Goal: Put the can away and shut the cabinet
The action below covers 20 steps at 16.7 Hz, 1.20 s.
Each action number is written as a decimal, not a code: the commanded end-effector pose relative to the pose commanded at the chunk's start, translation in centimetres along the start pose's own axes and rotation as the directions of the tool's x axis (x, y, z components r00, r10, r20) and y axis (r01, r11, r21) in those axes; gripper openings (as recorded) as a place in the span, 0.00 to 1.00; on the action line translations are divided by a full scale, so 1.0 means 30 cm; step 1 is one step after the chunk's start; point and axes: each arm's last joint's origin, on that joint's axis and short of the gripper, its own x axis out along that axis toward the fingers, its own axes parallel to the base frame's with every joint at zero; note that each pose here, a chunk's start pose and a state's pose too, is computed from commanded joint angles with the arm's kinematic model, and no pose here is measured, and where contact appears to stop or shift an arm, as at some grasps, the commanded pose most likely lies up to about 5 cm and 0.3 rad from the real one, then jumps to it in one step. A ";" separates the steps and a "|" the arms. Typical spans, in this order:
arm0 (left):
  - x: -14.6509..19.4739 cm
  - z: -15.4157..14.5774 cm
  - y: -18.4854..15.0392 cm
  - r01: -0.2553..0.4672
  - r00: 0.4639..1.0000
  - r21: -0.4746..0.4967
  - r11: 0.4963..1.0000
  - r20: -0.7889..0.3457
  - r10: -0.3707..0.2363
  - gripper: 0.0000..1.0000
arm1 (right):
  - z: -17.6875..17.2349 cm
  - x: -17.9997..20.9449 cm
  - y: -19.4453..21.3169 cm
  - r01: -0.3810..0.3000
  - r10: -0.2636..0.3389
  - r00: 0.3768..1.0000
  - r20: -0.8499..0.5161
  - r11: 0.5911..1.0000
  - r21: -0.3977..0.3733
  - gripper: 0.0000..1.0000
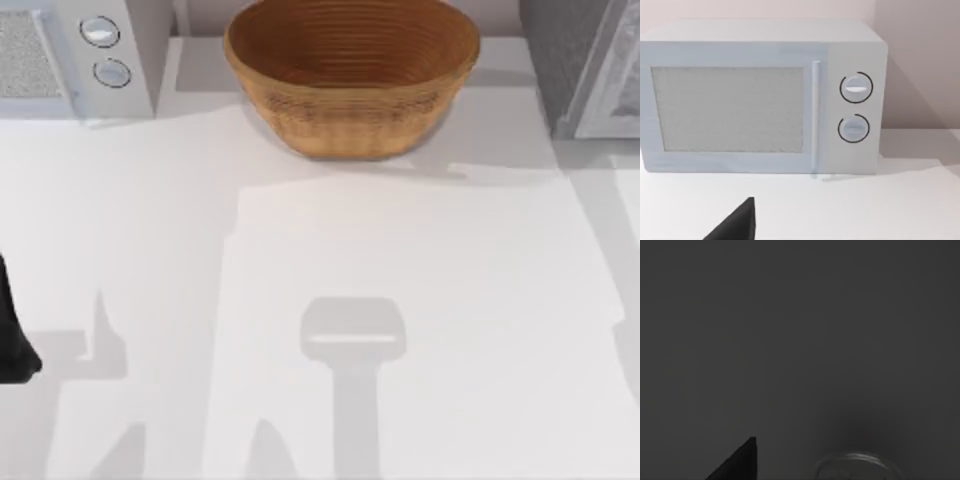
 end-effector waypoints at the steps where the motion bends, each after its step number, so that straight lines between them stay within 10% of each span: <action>1: 0.000 0.000 0.000 0.000 1.000 0.000 1.000 0.000 0.000 1.00 | 0.014 -0.055 -0.006 -0.007 0.007 1.000 0.014 1.000 -0.007 1.00; 8: 0.000 0.000 0.000 0.000 1.000 0.000 1.000 0.000 0.000 1.00 | -0.134 -0.491 -0.046 -0.035 0.037 0.999 0.039 0.998 -0.045 1.00; 20: 0.000 0.000 0.000 0.000 1.000 0.000 1.000 0.000 0.000 1.00 | -1.059 -0.896 -0.075 0.008 -0.009 0.994 -0.111 1.000 -0.008 1.00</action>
